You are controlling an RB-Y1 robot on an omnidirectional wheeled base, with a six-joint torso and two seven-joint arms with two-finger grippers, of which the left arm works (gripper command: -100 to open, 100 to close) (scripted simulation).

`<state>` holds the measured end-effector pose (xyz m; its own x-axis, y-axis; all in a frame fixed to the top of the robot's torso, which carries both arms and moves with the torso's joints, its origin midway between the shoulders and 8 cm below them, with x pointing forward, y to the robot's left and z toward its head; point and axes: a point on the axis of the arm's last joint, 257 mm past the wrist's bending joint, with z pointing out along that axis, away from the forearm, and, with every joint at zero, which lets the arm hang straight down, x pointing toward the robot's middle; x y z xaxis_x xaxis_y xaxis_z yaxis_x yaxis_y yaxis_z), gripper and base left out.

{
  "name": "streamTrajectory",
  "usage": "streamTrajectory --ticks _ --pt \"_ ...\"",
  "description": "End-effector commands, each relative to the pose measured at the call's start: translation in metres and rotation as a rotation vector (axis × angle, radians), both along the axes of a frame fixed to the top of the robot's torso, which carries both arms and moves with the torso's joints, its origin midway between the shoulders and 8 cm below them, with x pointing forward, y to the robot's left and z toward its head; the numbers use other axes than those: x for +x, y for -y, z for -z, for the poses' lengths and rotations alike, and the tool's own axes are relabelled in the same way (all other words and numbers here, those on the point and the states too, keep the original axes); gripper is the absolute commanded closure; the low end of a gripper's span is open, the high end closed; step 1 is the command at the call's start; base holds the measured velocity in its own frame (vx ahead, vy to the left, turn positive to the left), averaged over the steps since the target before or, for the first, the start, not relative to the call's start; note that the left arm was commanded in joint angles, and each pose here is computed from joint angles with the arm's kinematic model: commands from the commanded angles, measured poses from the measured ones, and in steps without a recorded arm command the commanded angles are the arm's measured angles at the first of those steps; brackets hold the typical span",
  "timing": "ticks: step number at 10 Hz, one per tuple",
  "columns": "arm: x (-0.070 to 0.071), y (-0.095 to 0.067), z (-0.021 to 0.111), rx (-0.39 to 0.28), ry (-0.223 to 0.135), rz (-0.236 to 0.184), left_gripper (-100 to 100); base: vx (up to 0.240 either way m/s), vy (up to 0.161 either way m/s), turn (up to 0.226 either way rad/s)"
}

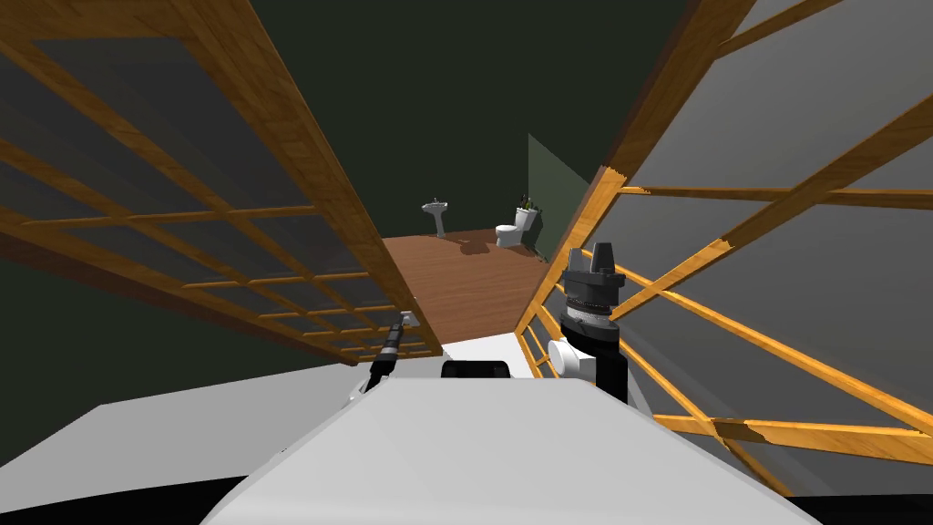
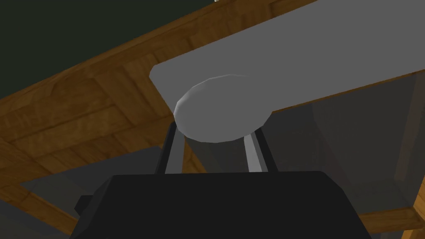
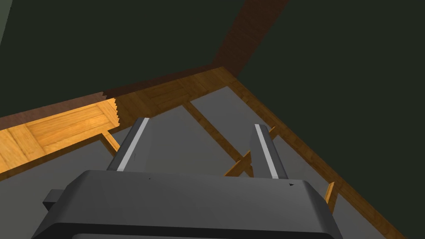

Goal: Pull the door open

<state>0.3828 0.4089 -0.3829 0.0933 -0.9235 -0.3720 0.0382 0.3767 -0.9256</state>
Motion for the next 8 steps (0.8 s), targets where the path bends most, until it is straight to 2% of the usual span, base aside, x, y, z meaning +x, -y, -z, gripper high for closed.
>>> streamTrajectory --ticks 1,2,3,4,5,8 --pt "0.0028 0.0091 0.0010 -0.070 0.006 0.009 100 -0.060 0.034 -0.057" --pt "0.0028 0.0091 0.0010 -0.079 0.007 0.009 100 -0.048 0.017 -0.036" --pt "0.0051 0.0094 0.0008 -0.126 0.011 0.007 100 -0.057 0.009 -0.062" --pt "0.0051 0.0094 0.0008 -0.132 0.012 0.007 100 -0.046 0.014 -0.029" --pt "0.0075 0.0097 0.0007 -0.185 0.017 0.005 100 -0.050 0.024 -0.060" --pt "0.0122 0.0103 0.0005 -0.285 0.027 0.000 100 -0.068 0.026 -0.060"
